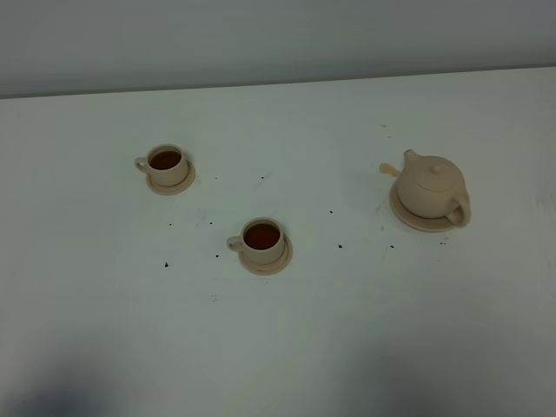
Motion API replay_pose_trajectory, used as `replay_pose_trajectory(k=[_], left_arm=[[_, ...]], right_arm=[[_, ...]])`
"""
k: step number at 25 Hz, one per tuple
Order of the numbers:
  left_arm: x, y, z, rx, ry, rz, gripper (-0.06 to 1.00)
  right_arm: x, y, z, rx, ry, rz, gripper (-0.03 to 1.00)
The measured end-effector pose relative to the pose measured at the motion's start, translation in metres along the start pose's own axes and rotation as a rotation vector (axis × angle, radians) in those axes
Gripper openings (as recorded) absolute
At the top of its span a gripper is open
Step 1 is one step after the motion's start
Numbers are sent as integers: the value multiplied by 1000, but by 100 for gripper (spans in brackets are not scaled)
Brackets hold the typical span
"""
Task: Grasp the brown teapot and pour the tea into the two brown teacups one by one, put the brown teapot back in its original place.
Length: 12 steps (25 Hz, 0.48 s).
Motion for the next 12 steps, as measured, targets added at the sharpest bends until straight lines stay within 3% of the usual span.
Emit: replay_pose_trajectory(k=[12], left_arm=[[0, 0, 0, 0, 0, 0, 38]], right_arm=[[0, 0, 0, 0, 0, 0, 36]])
Point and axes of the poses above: a point on each arm's last joint axis where the gripper is mounted, x pointing out along that axis toward the gripper, z along the wrist's bending axis when the last joint is at zero, y = z × x, the point moved 1 cm from there along x, pointing out along that axis toward the gripper, and after that the axes turned 13 degrees about x, right-handed, at the moved point
